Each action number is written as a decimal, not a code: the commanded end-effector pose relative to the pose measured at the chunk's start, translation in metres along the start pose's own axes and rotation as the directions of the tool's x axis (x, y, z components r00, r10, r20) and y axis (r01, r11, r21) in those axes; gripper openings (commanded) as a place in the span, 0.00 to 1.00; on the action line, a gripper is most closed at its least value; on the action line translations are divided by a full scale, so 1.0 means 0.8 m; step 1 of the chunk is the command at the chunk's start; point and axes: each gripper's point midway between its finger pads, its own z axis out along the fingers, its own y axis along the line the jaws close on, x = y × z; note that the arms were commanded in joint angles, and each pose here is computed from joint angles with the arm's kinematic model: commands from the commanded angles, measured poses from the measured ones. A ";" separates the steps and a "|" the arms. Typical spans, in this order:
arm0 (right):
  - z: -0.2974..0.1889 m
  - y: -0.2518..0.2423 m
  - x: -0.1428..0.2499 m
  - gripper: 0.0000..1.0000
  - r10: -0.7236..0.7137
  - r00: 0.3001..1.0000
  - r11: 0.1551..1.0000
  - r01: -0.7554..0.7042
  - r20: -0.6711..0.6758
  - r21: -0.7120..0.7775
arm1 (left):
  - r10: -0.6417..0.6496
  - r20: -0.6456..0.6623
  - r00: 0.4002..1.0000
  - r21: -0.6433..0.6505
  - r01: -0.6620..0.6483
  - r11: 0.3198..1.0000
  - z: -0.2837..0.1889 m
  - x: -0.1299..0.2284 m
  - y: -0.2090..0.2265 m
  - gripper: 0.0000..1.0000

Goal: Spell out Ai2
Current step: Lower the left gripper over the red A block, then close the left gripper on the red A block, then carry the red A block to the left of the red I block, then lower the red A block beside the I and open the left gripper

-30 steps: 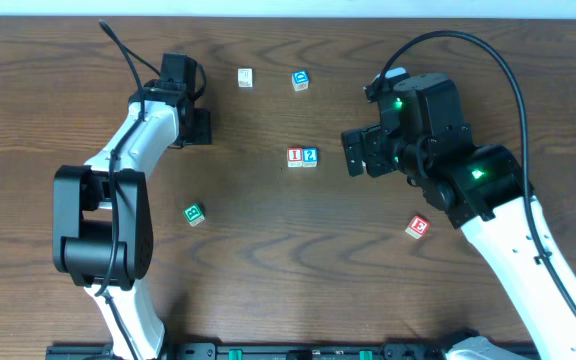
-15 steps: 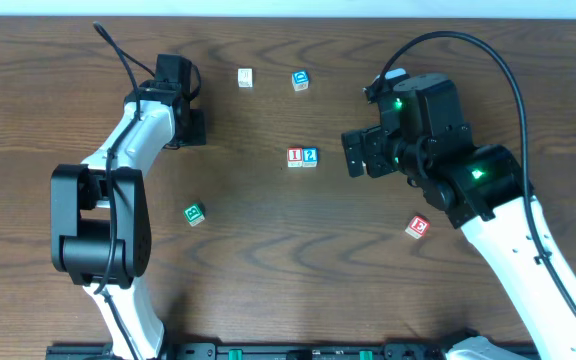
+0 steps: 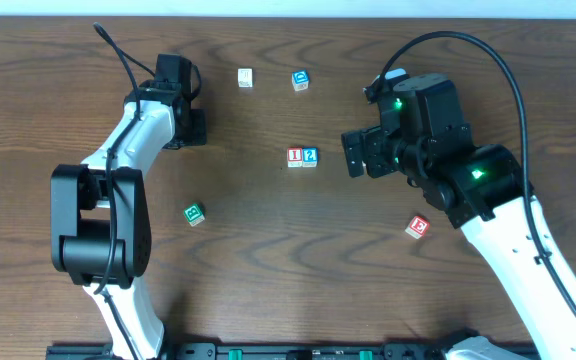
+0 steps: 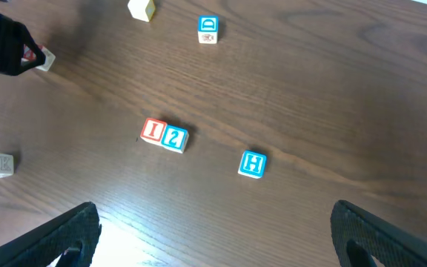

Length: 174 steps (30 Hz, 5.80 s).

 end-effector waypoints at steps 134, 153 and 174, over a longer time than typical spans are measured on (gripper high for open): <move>-0.065 -0.160 -0.031 0.99 0.232 0.961 0.965 -0.247 0.151 0.092 | 0.046 0.020 0.999 0.171 -0.048 0.984 -0.026 0.099 -0.216 0.09; -0.065 -0.160 -0.031 0.99 0.232 0.961 0.965 -0.247 0.151 0.092 | 0.044 0.025 0.999 0.174 -0.048 0.984 -0.027 0.098 -0.218 0.39; -0.064 -0.159 -0.027 0.99 0.236 0.962 0.964 -0.250 0.136 0.092 | 0.047 0.080 0.996 0.107 -0.055 0.993 -0.086 0.048 -0.207 0.06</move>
